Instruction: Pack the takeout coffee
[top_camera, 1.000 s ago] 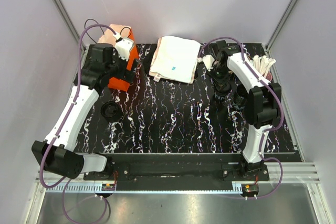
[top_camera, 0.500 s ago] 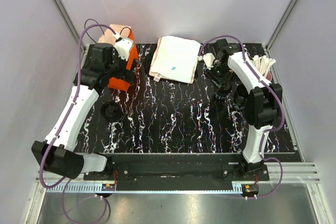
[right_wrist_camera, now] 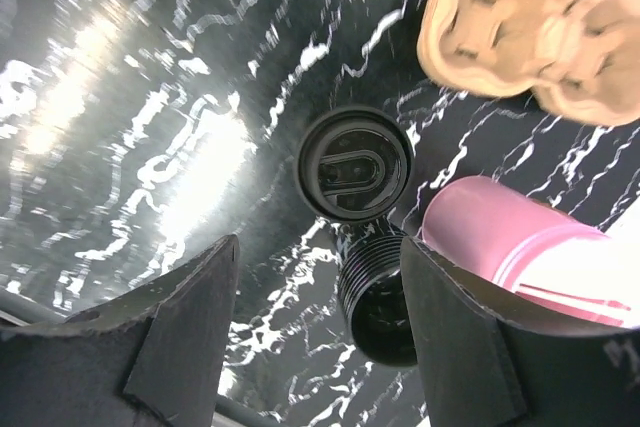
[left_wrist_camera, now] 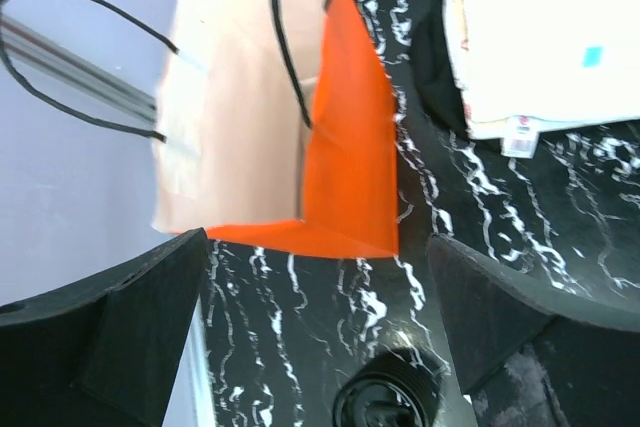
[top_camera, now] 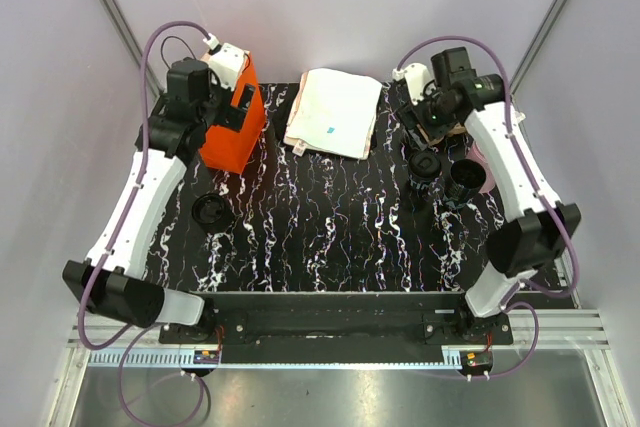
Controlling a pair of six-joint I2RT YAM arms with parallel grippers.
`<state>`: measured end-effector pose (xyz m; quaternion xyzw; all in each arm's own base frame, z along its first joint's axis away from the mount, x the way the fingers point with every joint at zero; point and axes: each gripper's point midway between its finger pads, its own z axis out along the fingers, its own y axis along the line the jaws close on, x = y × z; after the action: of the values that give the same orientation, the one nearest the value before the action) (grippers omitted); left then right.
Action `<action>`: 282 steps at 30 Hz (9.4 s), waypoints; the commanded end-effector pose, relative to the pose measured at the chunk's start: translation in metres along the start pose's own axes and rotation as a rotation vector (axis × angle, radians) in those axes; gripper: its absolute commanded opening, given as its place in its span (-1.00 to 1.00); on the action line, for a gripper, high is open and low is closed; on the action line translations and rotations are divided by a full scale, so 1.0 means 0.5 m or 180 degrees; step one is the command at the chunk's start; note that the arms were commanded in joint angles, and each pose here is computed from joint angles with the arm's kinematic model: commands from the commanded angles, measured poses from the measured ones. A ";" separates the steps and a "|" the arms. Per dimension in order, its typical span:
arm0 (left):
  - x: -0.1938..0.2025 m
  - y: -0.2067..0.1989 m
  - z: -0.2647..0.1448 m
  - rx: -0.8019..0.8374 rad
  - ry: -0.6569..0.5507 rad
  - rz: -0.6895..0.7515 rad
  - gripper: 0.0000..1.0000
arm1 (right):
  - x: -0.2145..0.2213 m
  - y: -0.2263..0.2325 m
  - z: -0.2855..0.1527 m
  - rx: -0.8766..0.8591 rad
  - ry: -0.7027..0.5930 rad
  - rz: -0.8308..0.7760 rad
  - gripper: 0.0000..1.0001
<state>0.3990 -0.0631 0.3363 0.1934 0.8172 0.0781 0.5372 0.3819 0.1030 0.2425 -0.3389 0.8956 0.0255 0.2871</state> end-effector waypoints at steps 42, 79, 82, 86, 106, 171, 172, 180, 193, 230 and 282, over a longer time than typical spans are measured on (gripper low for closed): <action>0.043 -0.005 0.169 0.0721 0.0409 0.0027 -0.84 | -0.043 0.069 -0.213 -0.0058 -0.1116 0.0030 0.53; -0.077 -0.150 -0.090 0.1461 -0.0649 0.0589 -1.00 | -0.046 0.005 -0.181 0.0388 -0.0934 0.0088 0.54; -0.064 -0.187 -0.119 0.1613 -0.0682 0.0658 -1.00 | -0.041 -0.017 -0.162 0.0528 -0.0829 0.0089 0.54; -0.047 -0.232 -0.155 0.1823 -0.0703 0.0721 -1.00 | -0.030 -0.039 -0.133 0.0640 -0.0648 0.0075 0.54; 0.014 -0.407 -0.200 0.2286 -0.0471 0.0856 -1.00 | 0.060 -0.030 0.052 0.0110 -0.0052 -0.0046 0.29; -0.083 -0.380 -0.216 0.1896 -0.0609 0.0103 0.05 | 0.126 0.003 0.174 -0.0180 0.0348 -0.0008 -0.95; -0.082 -0.366 -0.210 0.1841 -0.0601 0.0063 0.08 | 0.125 0.000 0.167 -0.0164 0.0355 0.0005 -0.95; -0.074 -0.266 -0.197 0.1449 -0.0653 -0.0254 0.33 | 0.036 -0.033 0.053 0.0097 0.0016 0.0084 -1.00; -0.058 -0.207 -0.178 0.1205 -0.0645 -0.0476 0.47 | -0.178 -0.025 -0.205 0.0324 -0.0957 -0.0018 -1.00; -0.032 -0.185 -0.148 0.1211 -0.0627 -0.0594 0.53 | -0.278 0.382 -0.086 -0.1418 -0.0905 -0.0831 -1.00; -0.119 -0.260 -0.015 0.1505 -0.0916 -0.0493 0.53 | -0.253 0.394 -0.039 -0.2265 -0.0622 -0.0369 -1.00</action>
<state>0.3774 -0.1981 0.3179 0.2604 0.7701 -0.1771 0.5548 0.3443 0.3259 0.2993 -0.4758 0.7680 0.3256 0.2789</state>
